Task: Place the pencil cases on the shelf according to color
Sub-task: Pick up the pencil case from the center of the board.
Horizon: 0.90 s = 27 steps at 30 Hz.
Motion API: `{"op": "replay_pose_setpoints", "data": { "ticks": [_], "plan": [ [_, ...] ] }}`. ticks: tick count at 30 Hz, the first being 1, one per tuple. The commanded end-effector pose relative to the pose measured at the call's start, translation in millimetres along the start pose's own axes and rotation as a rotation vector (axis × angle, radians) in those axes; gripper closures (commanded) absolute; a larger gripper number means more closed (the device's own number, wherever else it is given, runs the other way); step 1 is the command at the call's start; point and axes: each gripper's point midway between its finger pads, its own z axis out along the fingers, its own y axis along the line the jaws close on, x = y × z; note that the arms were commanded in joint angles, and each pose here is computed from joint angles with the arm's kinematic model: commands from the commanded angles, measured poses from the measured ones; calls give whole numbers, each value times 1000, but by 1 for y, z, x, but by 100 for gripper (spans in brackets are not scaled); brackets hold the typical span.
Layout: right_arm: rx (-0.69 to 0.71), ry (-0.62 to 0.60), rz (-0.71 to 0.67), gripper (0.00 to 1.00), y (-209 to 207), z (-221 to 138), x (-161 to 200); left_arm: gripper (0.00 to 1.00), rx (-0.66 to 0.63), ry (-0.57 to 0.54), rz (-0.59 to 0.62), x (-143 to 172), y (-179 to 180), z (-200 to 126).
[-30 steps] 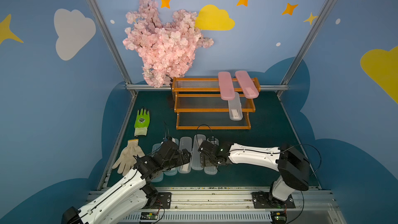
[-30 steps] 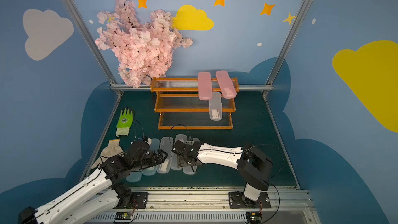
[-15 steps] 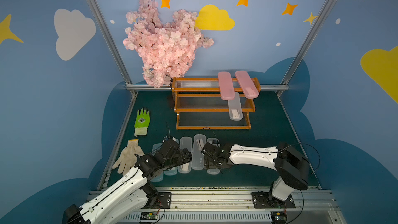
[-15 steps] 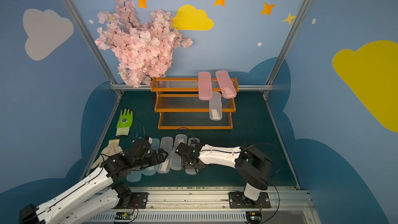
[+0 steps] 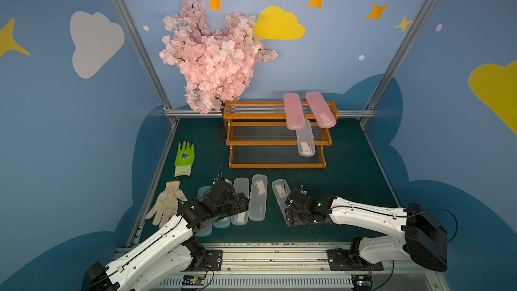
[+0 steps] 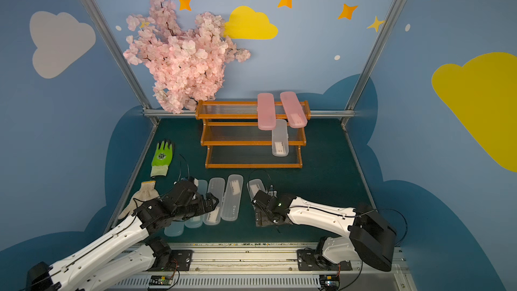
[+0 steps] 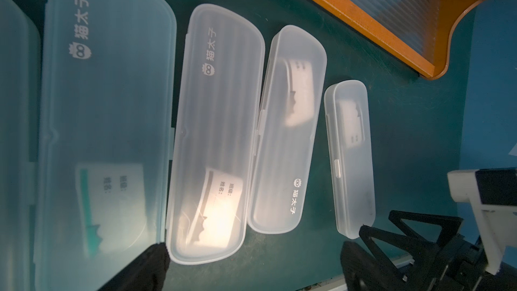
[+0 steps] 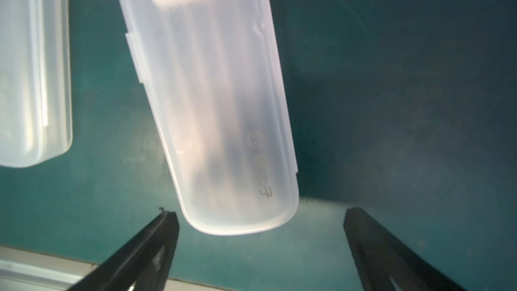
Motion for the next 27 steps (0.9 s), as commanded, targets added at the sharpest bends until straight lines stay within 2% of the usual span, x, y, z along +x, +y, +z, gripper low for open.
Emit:
{"op": "replay_pose_setpoints", "data": {
  "ticks": [1,8,16,22,27],
  "plan": [
    [-42,-5,-86,1,8,0,6,0,-7,-29,26,-7,-2,-10],
    [10,46,-154,1,19,15,9,0,-16,-41,32,-8,0,-14],
    [74,104,-171,3,25,36,10,0,-24,-33,39,-7,2,-14],
    [142,109,-186,11,17,41,14,0,-54,-32,57,-9,3,-14],
    [228,35,-195,21,5,24,8,0,-55,-34,70,-14,-3,-16]
  ]
}}
